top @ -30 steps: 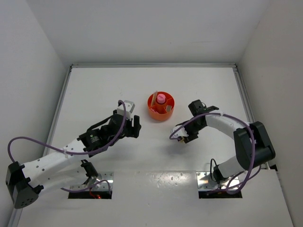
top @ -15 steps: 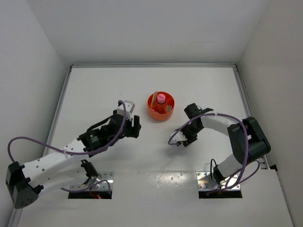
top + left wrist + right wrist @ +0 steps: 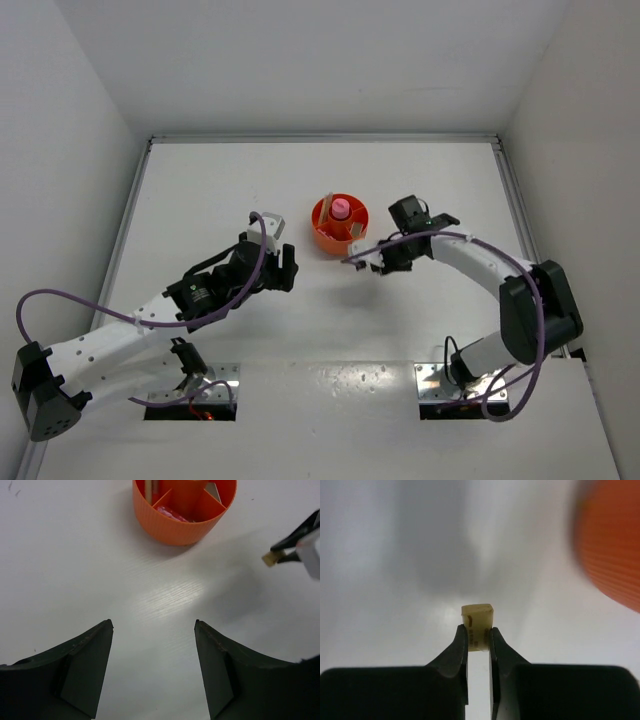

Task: Sort the stationery into containers
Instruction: Pick up the stationery from the center of the board, then place the stationery in the storage box.

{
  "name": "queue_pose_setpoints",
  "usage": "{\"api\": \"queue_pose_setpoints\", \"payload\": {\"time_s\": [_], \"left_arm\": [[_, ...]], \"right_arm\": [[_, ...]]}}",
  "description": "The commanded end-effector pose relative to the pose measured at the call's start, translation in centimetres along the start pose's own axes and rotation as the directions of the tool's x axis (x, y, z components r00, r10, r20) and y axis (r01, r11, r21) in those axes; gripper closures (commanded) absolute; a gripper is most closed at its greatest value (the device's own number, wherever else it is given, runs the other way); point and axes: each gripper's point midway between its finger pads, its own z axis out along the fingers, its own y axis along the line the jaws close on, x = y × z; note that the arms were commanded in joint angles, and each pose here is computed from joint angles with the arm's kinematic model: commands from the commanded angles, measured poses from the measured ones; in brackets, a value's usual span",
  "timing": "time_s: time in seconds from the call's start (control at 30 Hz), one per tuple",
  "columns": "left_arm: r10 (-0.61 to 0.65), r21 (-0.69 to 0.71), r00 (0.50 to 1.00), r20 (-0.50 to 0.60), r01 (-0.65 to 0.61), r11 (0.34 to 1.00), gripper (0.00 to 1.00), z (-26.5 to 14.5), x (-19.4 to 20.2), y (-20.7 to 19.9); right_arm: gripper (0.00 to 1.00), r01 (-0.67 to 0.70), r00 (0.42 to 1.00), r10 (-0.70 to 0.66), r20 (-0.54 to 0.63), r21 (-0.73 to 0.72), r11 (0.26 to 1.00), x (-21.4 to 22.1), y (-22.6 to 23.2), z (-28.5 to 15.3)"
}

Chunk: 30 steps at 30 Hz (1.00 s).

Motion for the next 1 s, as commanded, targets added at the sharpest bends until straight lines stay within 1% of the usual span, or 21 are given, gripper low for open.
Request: {"api": "queue_pose_setpoints", "payload": {"time_s": [0.0, 0.03, 0.07, 0.1, 0.13, 0.17, 0.23, 0.27, 0.3, 0.33, 0.37, 0.4, 0.43, 0.5, 0.53, 0.63, 0.67, 0.77, 0.83, 0.97], "left_arm": [[-0.018, 0.008, 0.998, 0.055, 0.017, 1.000, 0.28, -0.6, -2.2, -0.2], [-0.018, 0.008, 0.998, 0.055, 0.017, 1.000, 0.28, -0.6, -2.2, -0.2], [-0.018, 0.008, 0.998, 0.055, 0.017, 1.000, 0.28, -0.6, -2.2, -0.2], [-0.018, 0.008, 0.998, 0.055, 0.017, 1.000, 0.28, -0.6, -2.2, -0.2], [-0.018, 0.008, 0.998, 0.055, 0.017, 1.000, 0.28, -0.6, -2.2, -0.2], [-0.018, 0.008, 0.998, 0.055, 0.017, 1.000, 0.28, -0.6, -2.2, -0.2], [-0.018, 0.008, 0.998, 0.055, 0.017, 1.000, 0.28, -0.6, -2.2, -0.2], [-0.018, 0.008, 0.998, 0.055, 0.017, 1.000, 0.28, -0.6, -2.2, -0.2], [-0.018, 0.008, 0.998, 0.055, 0.017, 1.000, 0.28, -0.6, -2.2, -0.2], [-0.018, 0.008, 0.998, 0.055, 0.017, 1.000, 0.28, -0.6, -2.2, -0.2], [-0.018, 0.008, 0.998, 0.055, 0.017, 1.000, 0.28, -0.6, -2.2, -0.2], [-0.018, 0.008, 0.998, 0.055, 0.017, 1.000, 0.28, -0.6, -2.2, -0.2], [-0.018, 0.000, 0.998, 0.059, 0.018, 1.000, 0.28, -0.6, -2.3, -0.1], [-0.018, -0.001, 0.998, 0.059, 0.018, 1.000, 0.28, -0.6, -2.3, -0.1], [-0.018, -0.001, 0.998, 0.059, 0.018, 1.000, 0.28, -0.6, -2.3, -0.1], [-0.018, -0.001, 0.998, 0.059, 0.018, 1.000, 0.28, -0.6, -2.3, -0.1], [-0.018, -0.001, 0.998, 0.059, 0.018, 1.000, 0.28, -0.6, -2.3, -0.1], [-0.018, -0.001, 0.998, 0.059, 0.018, 1.000, 0.28, -0.6, -2.3, -0.1], [-0.018, -0.001, 0.998, 0.059, 0.018, 1.000, 0.28, -0.6, -2.3, -0.1], [-0.018, -0.001, 0.998, 0.059, 0.018, 1.000, 0.28, -0.6, -2.3, -0.1]], "right_arm": [[1.00, -0.319, 0.946, 0.320, 0.053, 0.323, 0.891, -1.9, -7.5, -5.6], [1.00, -0.335, 0.935, 0.353, 0.026, 0.385, 0.860, -1.1, -8.5, -7.0], [1.00, -0.358, 0.924, 0.381, 0.032, 0.421, 0.833, -1.1, -9.2, -7.6], [1.00, -0.395, 0.908, 0.413, 0.070, 0.471, 0.789, -1.2, -9.9, -9.0], [1.00, -0.396, 0.905, 0.412, 0.104, 0.556, 0.731, -1.2, -11.5, -10.2], [1.00, -0.453, 0.878, 0.451, 0.161, 0.586, 0.672, -1.3, -12.0, -10.7], [1.00, -0.494, 0.848, 0.491, 0.201, 0.637, 0.592, -0.9, -13.4, -11.5], [1.00, -0.511, 0.838, 0.496, 0.229, 0.649, 0.564, -1.4, -14.7, -12.4], [1.00, -0.546, 0.814, 0.525, 0.247, 0.634, 0.548, -1.5, -15.2, -12.2], [1.00, -0.564, 0.800, 0.546, 0.248, 0.621, 0.544, -1.5, -15.7, -11.8], [1.00, -0.585, 0.787, 0.567, 0.242, 0.586, 0.561, -1.6, -16.5, -10.9], [1.00, -0.600, 0.778, 0.574, 0.255, 0.572, 0.559, -1.8, -17.1, -10.5], [1.00, -0.627, 0.764, 0.573, 0.297, 0.552, 0.550, -2.8, -18.2, -10.7], [1.00, -0.666, 0.735, 0.598, 0.319, 0.507, 0.548, -3.0, -19.1, -9.3], [1.00, -0.687, 0.719, 0.596, 0.358, 0.495, 0.531, -3.8, -20.2, -9.6], [1.00, -0.718, 0.690, 0.613, 0.385, 0.466, 0.516, -4.1, -22.3, -8.6], [1.00, -0.732, 0.675, 0.637, 0.372, 0.441, 0.519, -4.1, -22.2, -8.0], [1.00, -0.747, 0.663, 0.647, 0.377, 0.387, 0.540, -4.6, -23.0, -6.6], [1.00, -0.765, 0.643, 0.660, 0.388, 0.349, 0.541, -4.9, -23.0, -5.8], [0.99, -0.781, 0.624, 0.692, 0.362, 0.318, 0.538, -4.5, -23.1, -4.4]]}}
